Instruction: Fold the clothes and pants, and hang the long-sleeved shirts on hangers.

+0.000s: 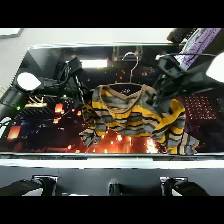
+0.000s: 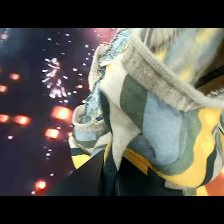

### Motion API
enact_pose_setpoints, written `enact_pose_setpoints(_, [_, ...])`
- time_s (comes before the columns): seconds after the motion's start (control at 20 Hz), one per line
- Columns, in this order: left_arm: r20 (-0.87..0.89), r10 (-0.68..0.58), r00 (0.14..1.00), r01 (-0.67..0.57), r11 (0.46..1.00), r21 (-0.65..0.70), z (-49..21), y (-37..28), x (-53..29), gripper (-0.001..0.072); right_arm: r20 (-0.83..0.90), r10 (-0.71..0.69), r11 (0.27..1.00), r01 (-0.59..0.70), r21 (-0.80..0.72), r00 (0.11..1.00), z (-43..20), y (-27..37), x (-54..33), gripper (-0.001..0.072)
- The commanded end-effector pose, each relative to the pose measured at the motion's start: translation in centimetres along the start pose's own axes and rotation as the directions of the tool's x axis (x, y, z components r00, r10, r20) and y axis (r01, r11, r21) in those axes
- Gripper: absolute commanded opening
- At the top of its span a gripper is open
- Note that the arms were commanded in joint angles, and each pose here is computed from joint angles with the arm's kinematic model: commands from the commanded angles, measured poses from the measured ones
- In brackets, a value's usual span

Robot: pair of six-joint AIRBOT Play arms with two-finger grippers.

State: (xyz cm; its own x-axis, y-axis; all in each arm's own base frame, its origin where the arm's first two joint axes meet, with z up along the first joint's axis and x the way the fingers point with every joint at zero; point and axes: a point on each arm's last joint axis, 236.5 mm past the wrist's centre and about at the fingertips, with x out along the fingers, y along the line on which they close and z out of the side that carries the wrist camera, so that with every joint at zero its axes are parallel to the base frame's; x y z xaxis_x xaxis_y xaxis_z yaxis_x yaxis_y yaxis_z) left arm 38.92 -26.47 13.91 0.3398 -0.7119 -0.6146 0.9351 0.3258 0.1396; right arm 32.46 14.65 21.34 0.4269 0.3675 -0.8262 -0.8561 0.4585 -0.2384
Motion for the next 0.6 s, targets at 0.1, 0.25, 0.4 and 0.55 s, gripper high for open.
enact_pose_setpoints(0.1, [0.032,0.064,0.997,-0.065,0.997,0.03,1.4,0.8,-1.6,0.0017,-0.021,-0.34,0.933,0.34,0.116,0.94,-4.2,-3.7,-9.6,0.0468])
enact_pose_setpoints(0.25, [0.047,0.079,0.996,-0.081,0.996,0.042,2.1,0.7,-2.4,0.0017,0.065,-0.342,0.904,0.308,0.298,0.938,-6.1,-5.1,-11.1,0.0567])
enact_pose_setpoints(0.4, [0.056,0.086,0.995,-0.089,0.994,0.057,2.5,0.6,-2.8,0.0017,0.18,-0.287,0.846,0.161,0.508,0.941,-8.6,-7.1,-8.9,0.0628])
enact_pose_setpoints(0.55, [0.062,0.089,0.994,-0.094,0.993,0.069,2.8,0.5,-3.2,0.0017,0.183,-0.167,0.845,0.045,0.533,0.969,-11.8,-7.5,-4.6,0.063])
